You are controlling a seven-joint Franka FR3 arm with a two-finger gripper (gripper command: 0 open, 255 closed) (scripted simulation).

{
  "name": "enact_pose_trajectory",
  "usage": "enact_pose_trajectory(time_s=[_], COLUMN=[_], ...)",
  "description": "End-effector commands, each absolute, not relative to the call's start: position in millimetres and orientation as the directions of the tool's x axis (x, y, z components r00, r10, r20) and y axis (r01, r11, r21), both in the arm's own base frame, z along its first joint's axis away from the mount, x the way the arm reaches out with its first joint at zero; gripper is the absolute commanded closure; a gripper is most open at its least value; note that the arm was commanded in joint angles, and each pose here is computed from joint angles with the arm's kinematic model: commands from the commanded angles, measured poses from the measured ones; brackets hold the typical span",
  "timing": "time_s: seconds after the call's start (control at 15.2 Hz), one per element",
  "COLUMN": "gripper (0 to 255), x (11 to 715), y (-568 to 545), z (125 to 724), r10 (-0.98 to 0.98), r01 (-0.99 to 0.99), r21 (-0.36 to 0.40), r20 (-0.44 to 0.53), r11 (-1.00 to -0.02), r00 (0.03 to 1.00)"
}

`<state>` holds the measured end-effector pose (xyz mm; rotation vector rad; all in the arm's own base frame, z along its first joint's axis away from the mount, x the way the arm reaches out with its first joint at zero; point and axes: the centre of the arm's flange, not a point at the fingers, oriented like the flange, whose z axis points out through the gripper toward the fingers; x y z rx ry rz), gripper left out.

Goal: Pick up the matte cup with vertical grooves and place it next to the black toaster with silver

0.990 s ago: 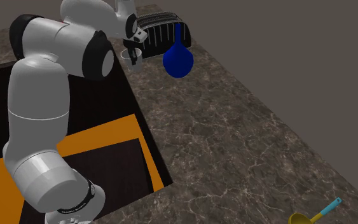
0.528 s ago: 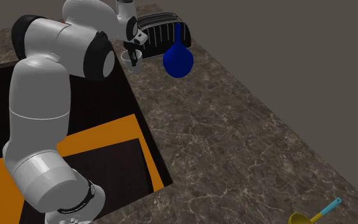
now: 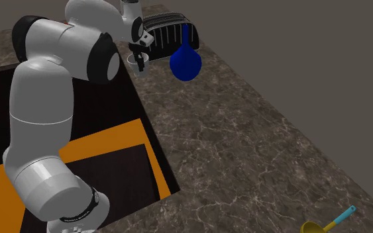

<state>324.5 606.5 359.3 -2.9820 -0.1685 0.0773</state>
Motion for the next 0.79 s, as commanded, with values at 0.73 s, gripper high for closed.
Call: enact_pose_trajectory(time_s=[0.73], gripper=[0], x=[327], y=[599], z=[409], r10=[0.116], r01=[0.108], r21=[-0.156], r20=[-0.043], r11=[-0.982], r00=[0.992])
